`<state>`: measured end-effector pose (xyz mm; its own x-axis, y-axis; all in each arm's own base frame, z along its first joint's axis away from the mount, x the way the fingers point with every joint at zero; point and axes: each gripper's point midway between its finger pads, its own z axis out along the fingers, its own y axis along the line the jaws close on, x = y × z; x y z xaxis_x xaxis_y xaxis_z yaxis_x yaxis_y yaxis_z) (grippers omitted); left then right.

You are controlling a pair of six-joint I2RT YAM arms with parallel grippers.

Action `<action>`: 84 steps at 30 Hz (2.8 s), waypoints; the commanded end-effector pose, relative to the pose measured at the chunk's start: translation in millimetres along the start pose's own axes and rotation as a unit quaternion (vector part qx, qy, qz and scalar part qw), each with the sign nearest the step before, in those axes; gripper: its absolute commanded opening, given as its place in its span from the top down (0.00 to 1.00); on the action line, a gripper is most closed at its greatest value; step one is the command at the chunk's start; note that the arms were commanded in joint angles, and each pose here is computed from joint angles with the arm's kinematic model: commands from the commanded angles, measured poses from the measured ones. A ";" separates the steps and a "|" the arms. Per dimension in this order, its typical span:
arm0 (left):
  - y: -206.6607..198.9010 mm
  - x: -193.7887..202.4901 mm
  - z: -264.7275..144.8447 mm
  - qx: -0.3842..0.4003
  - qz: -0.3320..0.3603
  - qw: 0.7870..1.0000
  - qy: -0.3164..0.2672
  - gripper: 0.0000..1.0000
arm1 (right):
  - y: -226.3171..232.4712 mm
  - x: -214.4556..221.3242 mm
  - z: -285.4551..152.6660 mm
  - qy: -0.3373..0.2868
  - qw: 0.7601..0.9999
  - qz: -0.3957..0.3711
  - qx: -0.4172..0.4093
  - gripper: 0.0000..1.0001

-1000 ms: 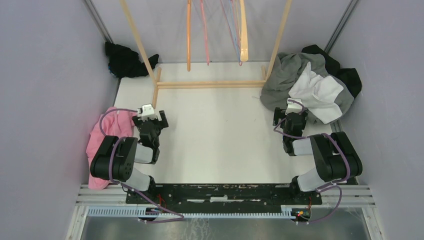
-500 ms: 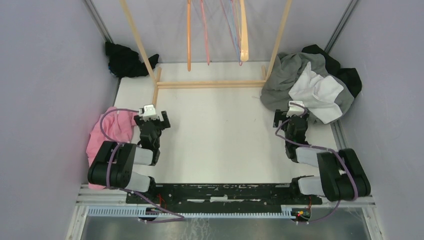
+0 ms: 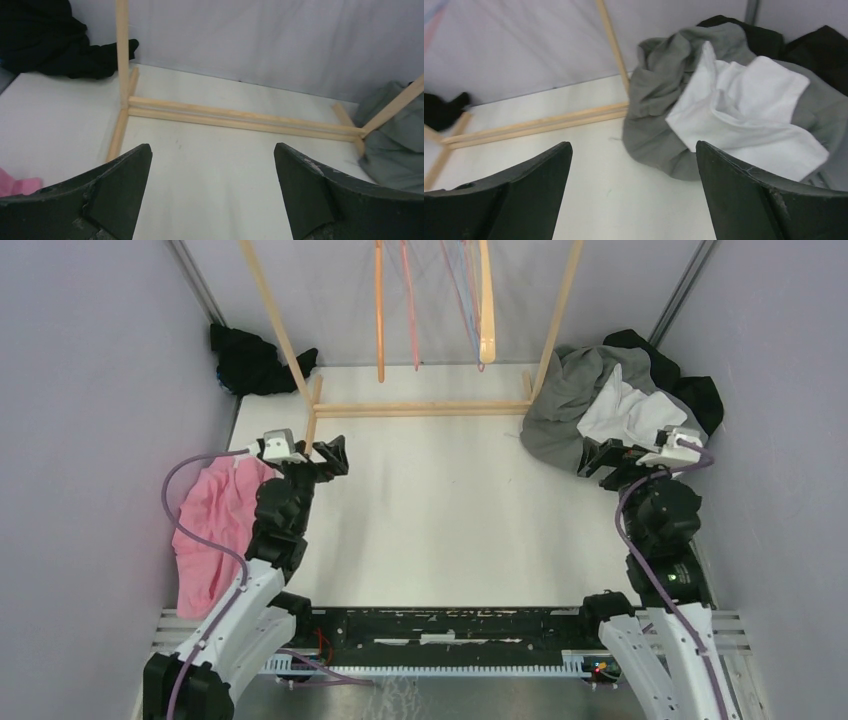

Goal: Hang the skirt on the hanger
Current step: Pick up the skirt from the bin.

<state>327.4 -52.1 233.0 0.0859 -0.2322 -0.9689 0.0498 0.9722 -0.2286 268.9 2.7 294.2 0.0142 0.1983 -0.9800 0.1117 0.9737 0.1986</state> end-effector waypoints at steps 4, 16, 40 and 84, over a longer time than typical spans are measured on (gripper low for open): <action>-39.3 -79.5 -1.9 0.014 -0.169 0.985 0.021 0.01 | 34.9 -38.6 -37.7 0.049 0.992 0.101 -0.065 0.00; -88.8 -51.6 20.6 0.110 -0.229 0.957 0.140 0.01 | -19.6 -47.9 21.6 0.173 0.971 -0.025 0.161 0.08; -129.2 87.1 -19.3 0.086 -0.058 0.914 0.391 0.00 | -68.1 30.1 116.9 0.314 0.928 0.044 0.194 0.42; -162.1 106.9 -30.9 0.104 -0.031 0.913 0.393 0.00 | -32.8 -16.6 84.5 0.244 0.962 0.081 0.087 0.99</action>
<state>288.0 -230.2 144.0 -0.7121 -0.1005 -0.6949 0.2049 0.9169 -0.3426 364.6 -54.2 229.7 -0.5365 0.4537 -0.7116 0.4198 0.8750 0.2413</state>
